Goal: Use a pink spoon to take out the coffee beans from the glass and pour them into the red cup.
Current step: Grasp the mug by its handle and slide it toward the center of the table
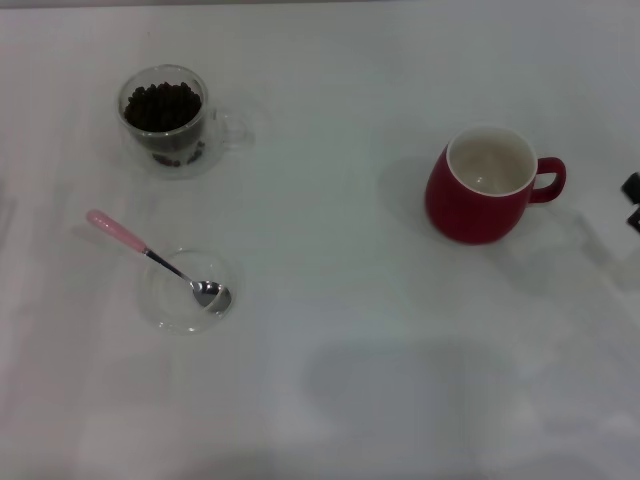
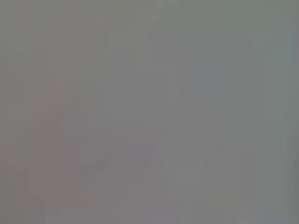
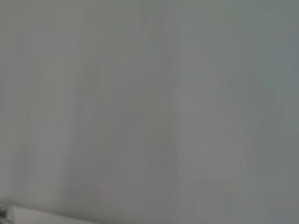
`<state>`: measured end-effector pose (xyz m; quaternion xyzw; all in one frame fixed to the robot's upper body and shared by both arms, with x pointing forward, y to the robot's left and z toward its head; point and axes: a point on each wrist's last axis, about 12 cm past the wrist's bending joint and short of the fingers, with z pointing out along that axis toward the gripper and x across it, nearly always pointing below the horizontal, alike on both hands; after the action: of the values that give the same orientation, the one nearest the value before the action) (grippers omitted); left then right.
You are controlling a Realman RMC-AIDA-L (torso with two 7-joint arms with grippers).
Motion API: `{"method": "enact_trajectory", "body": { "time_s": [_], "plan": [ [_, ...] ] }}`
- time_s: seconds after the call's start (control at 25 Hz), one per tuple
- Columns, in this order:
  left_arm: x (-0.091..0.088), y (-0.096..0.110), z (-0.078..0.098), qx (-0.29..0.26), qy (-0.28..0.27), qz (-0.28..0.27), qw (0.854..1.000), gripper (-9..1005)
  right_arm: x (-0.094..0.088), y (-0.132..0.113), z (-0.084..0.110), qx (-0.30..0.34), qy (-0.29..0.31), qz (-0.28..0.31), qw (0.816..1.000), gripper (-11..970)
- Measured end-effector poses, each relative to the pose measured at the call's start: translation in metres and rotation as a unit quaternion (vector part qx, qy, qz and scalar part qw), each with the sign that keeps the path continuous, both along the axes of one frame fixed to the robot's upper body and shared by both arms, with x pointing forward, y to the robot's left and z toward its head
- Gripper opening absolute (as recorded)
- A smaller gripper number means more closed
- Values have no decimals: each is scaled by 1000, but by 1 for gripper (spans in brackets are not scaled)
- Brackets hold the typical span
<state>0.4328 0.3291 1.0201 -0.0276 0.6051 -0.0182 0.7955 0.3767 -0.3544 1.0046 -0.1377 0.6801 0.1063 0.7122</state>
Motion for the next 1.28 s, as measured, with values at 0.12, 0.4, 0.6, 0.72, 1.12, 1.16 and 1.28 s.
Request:
{"method": "enact_trajectory", "body": {
  "time_s": [0.12, 0.4, 0.6, 0.72, 1.12, 1.16, 1.28],
  "plan": [
    [3, -1, 1, 0, -3, -2, 1000, 861, 1, 3, -4, -5, 16, 12, 1000, 868],
    [9, -1, 5, 3, -13, -7, 1000, 861, 16, 7, -17, -20, 63, 4, 998, 867],
    [8, -1, 5, 5, -11, -10, 1000, 861, 31, 14, -26, -42, 102, 8, 994, 867],
    [5, 0, 3, 5, -9, -8, 1000, 861, 37, 16, -28, -49, 111, 8, 993, 866],
    [1, 0, 2, 4, -7, -5, 1000, 861, 44, 18, -28, -53, 112, 10, 992, 865],
    [1, 0, 2, 4, -7, -5, 1000, 861, 44, 18, -28, -53, 111, 10, 992, 865],
    [0, 0, 2, 4, -7, -5, 1000, 862, 45, 18, -27, -52, 110, 11, 993, 865]
  ]
}}
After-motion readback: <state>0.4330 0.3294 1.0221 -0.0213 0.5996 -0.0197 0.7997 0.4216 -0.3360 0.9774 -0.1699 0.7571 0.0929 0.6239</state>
